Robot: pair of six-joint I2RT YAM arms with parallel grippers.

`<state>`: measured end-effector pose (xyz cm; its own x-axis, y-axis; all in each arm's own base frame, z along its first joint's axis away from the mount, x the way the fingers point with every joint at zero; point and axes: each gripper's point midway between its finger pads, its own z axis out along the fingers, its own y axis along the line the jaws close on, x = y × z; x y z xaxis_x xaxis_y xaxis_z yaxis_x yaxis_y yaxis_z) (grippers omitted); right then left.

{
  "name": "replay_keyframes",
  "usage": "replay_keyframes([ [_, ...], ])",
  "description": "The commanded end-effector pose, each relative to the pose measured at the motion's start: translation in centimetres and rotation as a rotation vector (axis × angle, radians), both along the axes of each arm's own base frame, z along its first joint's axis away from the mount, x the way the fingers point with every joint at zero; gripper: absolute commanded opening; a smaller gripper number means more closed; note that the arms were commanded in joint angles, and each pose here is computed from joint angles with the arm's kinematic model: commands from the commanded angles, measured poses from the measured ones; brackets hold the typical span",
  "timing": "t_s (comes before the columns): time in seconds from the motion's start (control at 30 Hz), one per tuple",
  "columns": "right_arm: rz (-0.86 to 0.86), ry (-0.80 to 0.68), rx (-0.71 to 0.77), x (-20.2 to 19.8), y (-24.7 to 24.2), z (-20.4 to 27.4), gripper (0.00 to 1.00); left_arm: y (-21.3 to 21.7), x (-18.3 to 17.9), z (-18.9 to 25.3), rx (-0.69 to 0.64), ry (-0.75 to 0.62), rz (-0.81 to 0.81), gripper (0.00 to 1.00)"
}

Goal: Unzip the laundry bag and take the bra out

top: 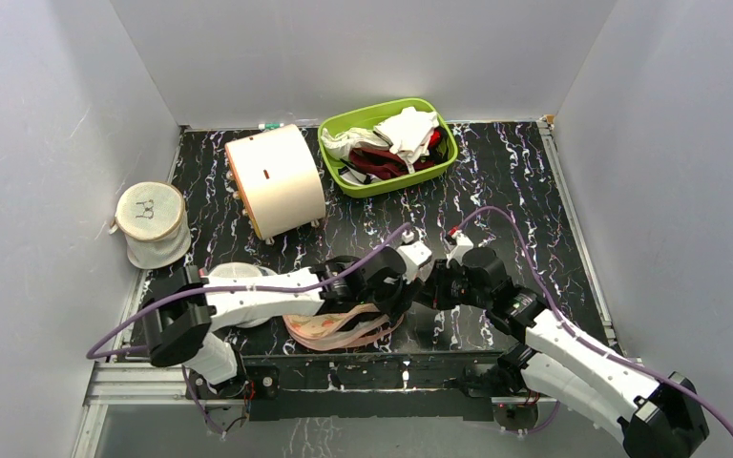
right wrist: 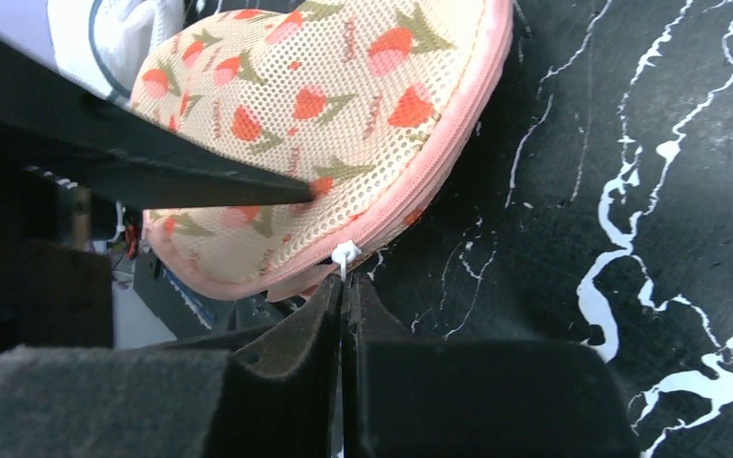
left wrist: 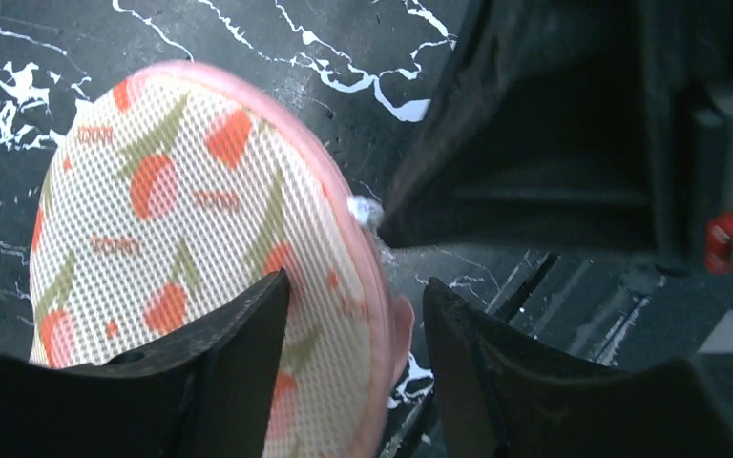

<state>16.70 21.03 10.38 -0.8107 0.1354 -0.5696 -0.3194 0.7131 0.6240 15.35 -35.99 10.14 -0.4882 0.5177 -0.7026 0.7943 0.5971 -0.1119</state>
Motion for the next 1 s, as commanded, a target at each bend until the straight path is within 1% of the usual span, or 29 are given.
replay_keyframes([
  [0.0,0.047,-0.061,0.104,-0.2,1.2,3.2,0.0,-1.2,1.2,0.3,0.034,-0.042,-0.017,0.49],
  [0.1,0.043,-0.07,0.12,-0.3,1.1,3.4,0.0,-0.7,1.7,-0.6,0.084,-0.056,-0.004,0.42],
  [0.27,0.012,-0.09,0.105,0.1,0.6,3.4,0.0,0.1,2.5,-0.7,0.132,-0.11,-0.007,0.19],
  [0.47,-0.026,-0.093,0.048,0.6,-0.3,3.1,0.0,-0.9,3.1,0.1,0.168,-0.178,-0.117,0.01],
  [0.63,-0.09,-0.092,0.003,1.0,-1.4,2.7,0.0,-1.7,3.8,1.5,0.17,-0.264,-0.203,0.0],
  [0.77,-0.127,-0.08,-0.017,1.3,-1.9,2.5,0.0,-1.3,3.0,1.9,0.139,-0.31,-0.296,0.0],
  [0.9,-0.16,-0.065,-0.034,1.8,-2.2,2.1,0.0,0.6,1.7,1.1,0.11,-0.339,-0.35,0.0],
  [0.93,-0.164,-0.069,-0.034,1.9,-2.2,2.2,0.0,1.2,1.3,0.4,0.112,-0.329,-0.356,0.0],
  [0.97,-0.171,-0.072,-0.042,2.2,-2.2,2.0,0.0,2.8,0.6,-0.7,0.094,-0.308,-0.322,0.0],
])
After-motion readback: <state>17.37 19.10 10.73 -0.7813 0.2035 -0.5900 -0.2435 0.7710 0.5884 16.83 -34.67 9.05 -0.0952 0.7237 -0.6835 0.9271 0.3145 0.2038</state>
